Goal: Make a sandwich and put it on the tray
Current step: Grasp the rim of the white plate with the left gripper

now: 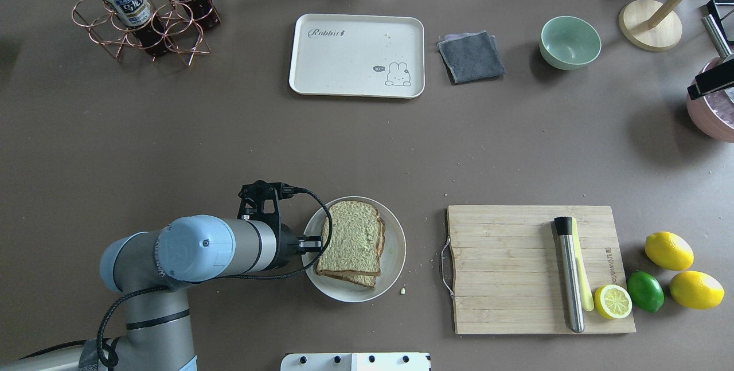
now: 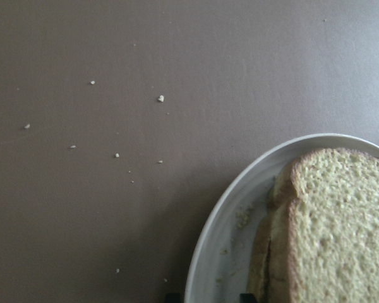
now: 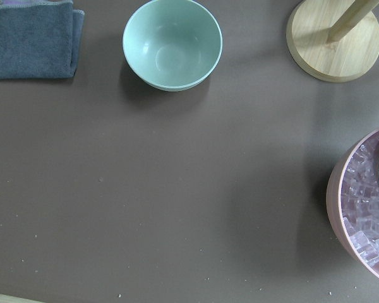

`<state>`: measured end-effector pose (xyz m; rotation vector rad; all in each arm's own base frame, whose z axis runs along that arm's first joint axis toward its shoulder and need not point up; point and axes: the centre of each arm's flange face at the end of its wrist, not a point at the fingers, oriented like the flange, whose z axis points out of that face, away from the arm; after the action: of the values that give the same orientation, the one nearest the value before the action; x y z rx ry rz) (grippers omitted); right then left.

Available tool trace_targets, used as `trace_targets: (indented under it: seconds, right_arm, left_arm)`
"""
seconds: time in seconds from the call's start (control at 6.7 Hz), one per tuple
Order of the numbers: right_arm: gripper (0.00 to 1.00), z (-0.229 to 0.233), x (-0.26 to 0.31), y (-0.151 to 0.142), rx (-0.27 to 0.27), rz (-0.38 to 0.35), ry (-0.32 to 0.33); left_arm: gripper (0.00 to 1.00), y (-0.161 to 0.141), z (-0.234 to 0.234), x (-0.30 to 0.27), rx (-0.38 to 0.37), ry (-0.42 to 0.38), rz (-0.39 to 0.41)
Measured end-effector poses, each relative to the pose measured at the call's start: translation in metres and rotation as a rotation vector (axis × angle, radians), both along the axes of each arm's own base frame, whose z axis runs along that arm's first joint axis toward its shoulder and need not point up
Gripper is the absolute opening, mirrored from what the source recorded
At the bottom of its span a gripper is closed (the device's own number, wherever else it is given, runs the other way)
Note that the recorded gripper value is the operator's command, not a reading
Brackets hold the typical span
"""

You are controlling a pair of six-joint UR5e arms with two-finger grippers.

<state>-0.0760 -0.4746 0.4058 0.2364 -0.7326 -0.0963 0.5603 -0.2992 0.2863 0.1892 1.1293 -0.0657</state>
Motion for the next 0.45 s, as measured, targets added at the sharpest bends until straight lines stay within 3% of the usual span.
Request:
trace_targets:
  seconds: [0.15, 0.45]
  right_arm:
    - [1.0, 0.0013, 0.0001, -0.0004, -0.002, 0.0, 0.001]
    - [1.0, 0.0021, 0.0002, -0.0004, -0.004, 0.0, 0.001]
  left_arm:
    - [0.0, -0.0014, 0.0005, 0.0009, 0.0, -0.002, -0.001]
    - [0.0, -0.0035, 0.0006, -0.0002, 0.001, -0.002, -0.004]
